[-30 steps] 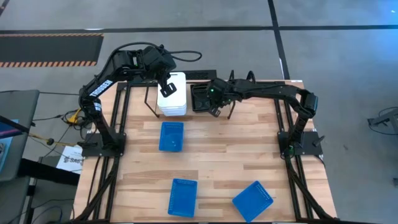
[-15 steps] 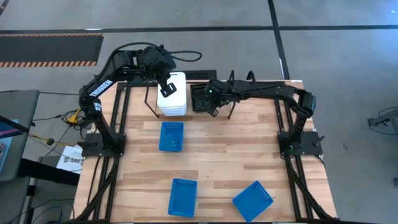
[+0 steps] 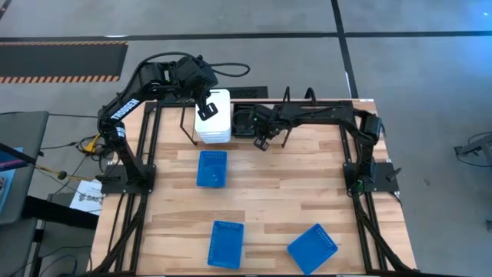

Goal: Stack baskets on shelf by color
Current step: Put the top blue bin on the shelf

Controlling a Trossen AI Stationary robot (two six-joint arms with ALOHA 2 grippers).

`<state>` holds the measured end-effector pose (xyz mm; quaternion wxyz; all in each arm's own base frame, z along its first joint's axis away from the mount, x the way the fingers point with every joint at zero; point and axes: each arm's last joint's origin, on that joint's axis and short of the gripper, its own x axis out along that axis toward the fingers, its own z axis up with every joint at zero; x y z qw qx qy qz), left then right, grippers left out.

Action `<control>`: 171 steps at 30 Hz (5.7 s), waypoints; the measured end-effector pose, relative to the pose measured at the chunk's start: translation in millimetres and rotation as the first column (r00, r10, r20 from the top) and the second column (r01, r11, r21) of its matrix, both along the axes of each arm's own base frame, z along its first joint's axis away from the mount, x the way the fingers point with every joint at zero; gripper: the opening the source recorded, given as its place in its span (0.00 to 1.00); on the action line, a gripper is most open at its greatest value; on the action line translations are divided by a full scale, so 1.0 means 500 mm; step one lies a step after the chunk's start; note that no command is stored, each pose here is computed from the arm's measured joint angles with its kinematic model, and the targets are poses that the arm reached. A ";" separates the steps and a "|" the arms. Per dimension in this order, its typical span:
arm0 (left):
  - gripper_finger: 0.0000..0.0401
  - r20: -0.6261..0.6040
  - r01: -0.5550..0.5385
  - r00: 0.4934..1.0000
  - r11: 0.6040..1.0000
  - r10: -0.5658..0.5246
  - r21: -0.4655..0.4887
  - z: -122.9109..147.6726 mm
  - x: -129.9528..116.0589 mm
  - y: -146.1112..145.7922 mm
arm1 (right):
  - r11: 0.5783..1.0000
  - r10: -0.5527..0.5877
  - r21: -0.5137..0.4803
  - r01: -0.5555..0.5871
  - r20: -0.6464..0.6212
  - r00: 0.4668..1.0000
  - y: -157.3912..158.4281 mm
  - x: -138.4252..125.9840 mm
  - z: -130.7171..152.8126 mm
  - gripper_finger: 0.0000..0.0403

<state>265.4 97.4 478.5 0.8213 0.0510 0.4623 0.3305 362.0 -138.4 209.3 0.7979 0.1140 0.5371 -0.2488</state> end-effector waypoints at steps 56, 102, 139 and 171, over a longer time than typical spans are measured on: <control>0.03 -0.210 0.112 0.918 0.728 -0.336 -0.676 -0.490 0.116 -0.271 | 0.914 0.147 -0.405 0.034 0.409 0.901 0.049 -0.338 0.509 0.00; 0.42 -0.280 0.219 0.832 0.748 -0.479 -0.627 -0.595 0.078 -0.261 | 0.907 0.168 -0.421 0.016 0.396 0.903 0.049 -0.338 0.509 0.00; 0.00 0.103 0.325 0.945 0.851 -0.311 -0.412 -0.360 0.195 -0.174 | 0.898 0.176 -0.438 0.031 0.424 0.888 0.047 -0.334 0.516 0.00; 0.00 0.290 0.554 0.803 0.831 -0.521 -0.040 -0.344 0.308 0.028 | 0.900 0.137 -0.430 0.073 0.438 0.888 0.041 -0.338 0.517 0.00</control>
